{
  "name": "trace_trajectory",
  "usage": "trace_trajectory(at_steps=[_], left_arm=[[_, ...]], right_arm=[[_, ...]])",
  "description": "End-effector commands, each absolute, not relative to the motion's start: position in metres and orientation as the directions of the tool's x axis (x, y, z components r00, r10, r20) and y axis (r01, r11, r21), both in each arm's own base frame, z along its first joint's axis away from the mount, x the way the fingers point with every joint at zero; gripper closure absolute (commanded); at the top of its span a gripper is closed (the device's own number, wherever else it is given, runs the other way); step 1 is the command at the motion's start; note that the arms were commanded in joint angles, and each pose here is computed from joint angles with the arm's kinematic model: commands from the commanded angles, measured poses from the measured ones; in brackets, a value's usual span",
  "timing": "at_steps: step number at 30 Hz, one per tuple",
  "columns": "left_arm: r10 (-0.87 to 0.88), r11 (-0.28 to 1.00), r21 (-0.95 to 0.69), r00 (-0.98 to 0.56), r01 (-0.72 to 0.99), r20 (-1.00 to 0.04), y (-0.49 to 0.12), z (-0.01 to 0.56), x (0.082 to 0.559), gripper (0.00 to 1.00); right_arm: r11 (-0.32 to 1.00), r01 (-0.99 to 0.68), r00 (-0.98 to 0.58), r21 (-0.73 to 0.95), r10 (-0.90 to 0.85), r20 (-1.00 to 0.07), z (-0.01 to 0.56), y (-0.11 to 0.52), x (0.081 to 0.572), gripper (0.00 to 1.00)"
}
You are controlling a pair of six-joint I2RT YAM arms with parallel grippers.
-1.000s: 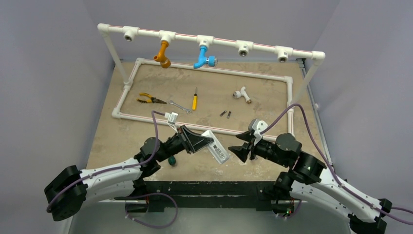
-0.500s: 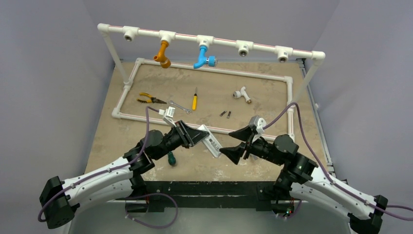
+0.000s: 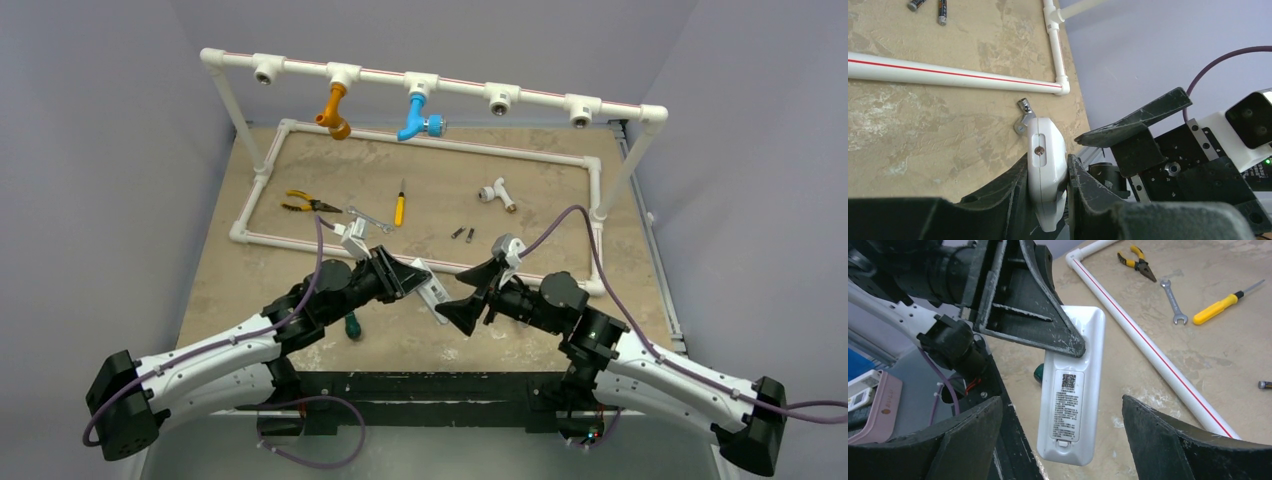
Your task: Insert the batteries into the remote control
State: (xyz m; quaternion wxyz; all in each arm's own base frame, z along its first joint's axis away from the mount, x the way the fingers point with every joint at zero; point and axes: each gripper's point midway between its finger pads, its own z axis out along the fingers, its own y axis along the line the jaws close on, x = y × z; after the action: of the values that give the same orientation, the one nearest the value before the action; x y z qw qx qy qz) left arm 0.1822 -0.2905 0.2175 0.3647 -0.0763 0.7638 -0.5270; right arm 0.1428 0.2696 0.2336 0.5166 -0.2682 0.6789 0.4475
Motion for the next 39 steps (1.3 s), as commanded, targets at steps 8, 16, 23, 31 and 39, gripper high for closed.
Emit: trace_trajectory(at_steps=[8,16,23,31,39], left_arm=[[-0.545,0.37,-0.882,-0.7,0.293,-0.462,-0.295,0.258,0.189,1.0],[-0.548,0.372,-0.885,-0.704,0.279,-0.452,-0.297,0.255,0.19,1.0],[-0.554,0.377,-0.887,-0.702,0.268,-0.448,-0.296,0.255,0.191,1.0],[-0.54,0.378,-0.886,-0.713,0.27,-0.448,-0.299,0.252,0.19,0.83],[-0.528,0.374,-0.886,-0.722,0.275,-0.447,-0.302,0.251,0.189,0.63]], right_arm=[[0.486,-0.808,-0.339,0.333,0.078,-0.937,0.203,0.283,0.151,0.12],[0.48,-0.817,-0.339,0.32,0.048,-0.939,0.195,0.289,0.15,0.25],[0.458,-0.834,-0.34,0.309,0.016,-0.94,0.191,0.294,0.144,0.5],[0.46,-0.843,-0.312,0.278,0.002,-0.95,0.195,0.293,0.142,0.74],[0.455,-0.844,-0.319,0.286,0.004,-0.948,0.196,0.295,0.14,0.82]])
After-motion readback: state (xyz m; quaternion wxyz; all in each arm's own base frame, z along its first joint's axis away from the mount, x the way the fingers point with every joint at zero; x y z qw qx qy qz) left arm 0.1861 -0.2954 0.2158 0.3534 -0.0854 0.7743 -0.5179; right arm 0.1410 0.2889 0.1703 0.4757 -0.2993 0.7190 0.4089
